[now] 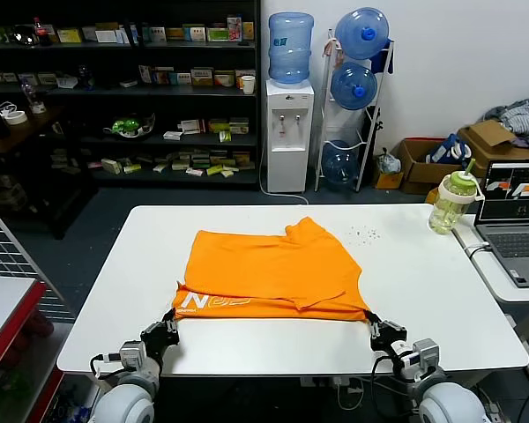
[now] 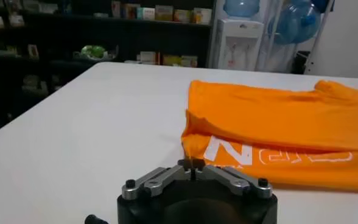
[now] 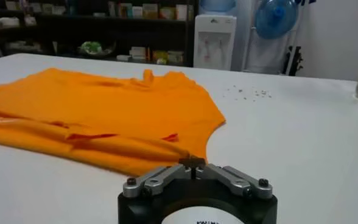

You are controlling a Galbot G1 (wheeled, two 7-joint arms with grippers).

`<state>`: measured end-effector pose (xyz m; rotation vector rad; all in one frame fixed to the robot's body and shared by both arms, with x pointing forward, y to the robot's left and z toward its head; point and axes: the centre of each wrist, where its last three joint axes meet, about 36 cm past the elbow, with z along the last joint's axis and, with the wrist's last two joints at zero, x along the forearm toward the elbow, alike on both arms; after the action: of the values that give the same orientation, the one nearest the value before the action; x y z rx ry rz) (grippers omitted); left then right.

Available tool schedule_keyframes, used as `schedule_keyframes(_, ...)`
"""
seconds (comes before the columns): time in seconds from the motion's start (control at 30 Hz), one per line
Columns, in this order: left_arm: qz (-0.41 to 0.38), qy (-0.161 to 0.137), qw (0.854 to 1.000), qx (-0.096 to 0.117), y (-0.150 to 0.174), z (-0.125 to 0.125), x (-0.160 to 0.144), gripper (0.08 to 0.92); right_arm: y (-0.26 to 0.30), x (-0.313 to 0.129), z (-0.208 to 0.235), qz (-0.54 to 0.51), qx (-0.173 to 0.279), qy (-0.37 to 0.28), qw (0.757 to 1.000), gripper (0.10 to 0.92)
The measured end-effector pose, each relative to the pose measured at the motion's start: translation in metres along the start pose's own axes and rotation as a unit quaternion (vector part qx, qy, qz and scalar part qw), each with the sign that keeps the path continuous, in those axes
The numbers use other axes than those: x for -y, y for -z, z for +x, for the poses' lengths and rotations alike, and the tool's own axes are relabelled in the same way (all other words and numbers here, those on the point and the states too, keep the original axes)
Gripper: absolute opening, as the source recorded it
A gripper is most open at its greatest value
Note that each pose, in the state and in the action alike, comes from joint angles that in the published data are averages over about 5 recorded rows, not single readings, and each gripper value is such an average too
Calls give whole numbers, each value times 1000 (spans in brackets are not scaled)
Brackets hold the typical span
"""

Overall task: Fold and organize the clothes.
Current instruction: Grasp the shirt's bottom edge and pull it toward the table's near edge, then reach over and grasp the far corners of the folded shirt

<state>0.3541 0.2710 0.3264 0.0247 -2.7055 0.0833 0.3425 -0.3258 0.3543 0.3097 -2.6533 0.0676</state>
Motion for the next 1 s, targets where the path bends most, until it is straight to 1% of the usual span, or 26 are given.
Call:
schedule_keyframes(0.17,9,4,1000,-19,13,18,-11,90,3,2,24,-3,-14,4,1000,124)
schedule_keyframes(0.33,14,5,999,-47,23,44,-21,90,0,1,50,-4,-34,7,999,124)
schedule_keyframes(0.43,14,4,998,-64,26,61,-22,110,-3,-1,65,-5,-49,5,999,140)
schedule_keyframes(0.53,15,1,997,-81,26,76,-20,177,-6,-3,76,-4,-62,2,998,207)
schedule_keyframes(0.6,15,-1,996,-90,27,83,-18,237,-6,-3,81,-2,-68,1,998,267)
schedule_keyframes(0.77,16,-10,995,-102,32,94,-15,385,-1,-5,85,3,-66,-1,998,406)
schedule_keyframes(0.83,17,-13,995,-101,35,96,-15,437,4,-5,83,5,-59,0,998,467)
schedule_keyframes(0.9,18,-15,995,-95,39,95,-16,497,12,-5,77,5,-48,0,999,527)
schedule_keyframes(1.0,20,-22,997,-73,48,88,-16,584,26,-4,62,3,-24,1,1000,614)
